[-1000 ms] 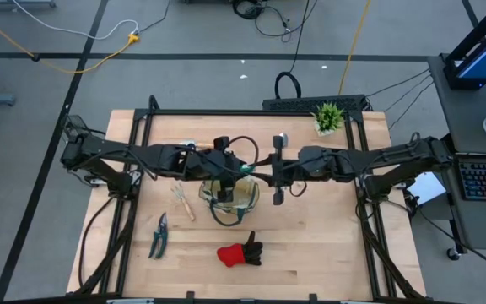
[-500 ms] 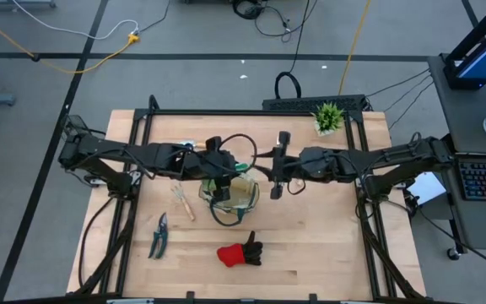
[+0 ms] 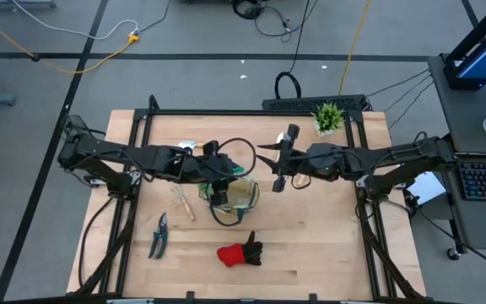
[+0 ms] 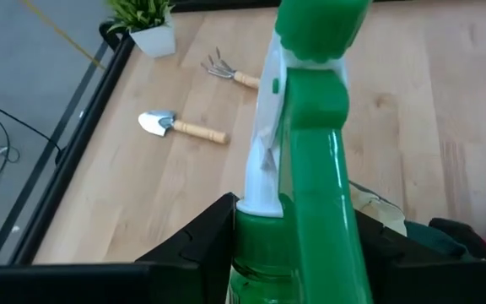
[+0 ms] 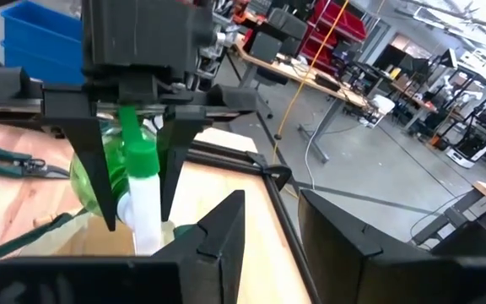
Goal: Pick & Place Garden tools in Gardening bag
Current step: Put the green spray bottle into the brown gardening bag
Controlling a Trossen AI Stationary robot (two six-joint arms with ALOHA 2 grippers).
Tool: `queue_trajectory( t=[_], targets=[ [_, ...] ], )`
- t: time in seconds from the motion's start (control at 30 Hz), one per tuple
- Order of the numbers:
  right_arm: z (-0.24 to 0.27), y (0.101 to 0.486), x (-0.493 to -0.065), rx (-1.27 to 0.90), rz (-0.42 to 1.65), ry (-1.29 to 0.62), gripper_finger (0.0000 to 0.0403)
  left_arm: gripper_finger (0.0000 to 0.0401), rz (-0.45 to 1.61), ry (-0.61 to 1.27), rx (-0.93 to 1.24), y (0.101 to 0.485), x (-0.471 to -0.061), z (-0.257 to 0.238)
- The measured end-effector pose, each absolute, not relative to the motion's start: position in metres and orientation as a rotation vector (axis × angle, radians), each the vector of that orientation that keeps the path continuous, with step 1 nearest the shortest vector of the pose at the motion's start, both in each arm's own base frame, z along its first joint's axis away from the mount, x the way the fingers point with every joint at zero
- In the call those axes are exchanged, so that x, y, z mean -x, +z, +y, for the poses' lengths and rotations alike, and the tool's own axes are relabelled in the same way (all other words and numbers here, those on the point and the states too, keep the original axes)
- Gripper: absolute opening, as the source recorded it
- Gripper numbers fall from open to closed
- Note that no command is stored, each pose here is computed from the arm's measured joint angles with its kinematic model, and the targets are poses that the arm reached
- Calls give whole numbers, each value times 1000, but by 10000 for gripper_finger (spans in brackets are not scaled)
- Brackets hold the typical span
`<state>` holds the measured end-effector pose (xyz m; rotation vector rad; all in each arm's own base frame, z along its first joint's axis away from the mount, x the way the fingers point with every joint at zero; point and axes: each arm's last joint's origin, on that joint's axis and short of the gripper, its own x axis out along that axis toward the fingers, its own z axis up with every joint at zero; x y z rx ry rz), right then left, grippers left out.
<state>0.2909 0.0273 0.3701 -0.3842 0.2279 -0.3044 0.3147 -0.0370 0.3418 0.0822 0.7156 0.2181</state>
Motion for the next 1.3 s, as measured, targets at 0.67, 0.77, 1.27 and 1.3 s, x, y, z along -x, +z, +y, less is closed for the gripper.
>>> queue_trajectory(
  t=[0.67, 0.77, 1.27, 1.3],
  targets=[
    [26, 376, -284, 303, 197, -315, 105, 136, 445, 101, 8, 310, -335, -33],
    [28, 378, -282, 280, 193, -311, 105, 149, 431, 122, 19, 303, -335, -29],
    [33, 373, -279, 260, 234, -288, 105, 153, 182, 154, 114, 279, -316, -18],
    [33, 373, -279, 260, 234, -288, 105, 158, 172, 158, 118, 276, -309, -18]
  ],
)
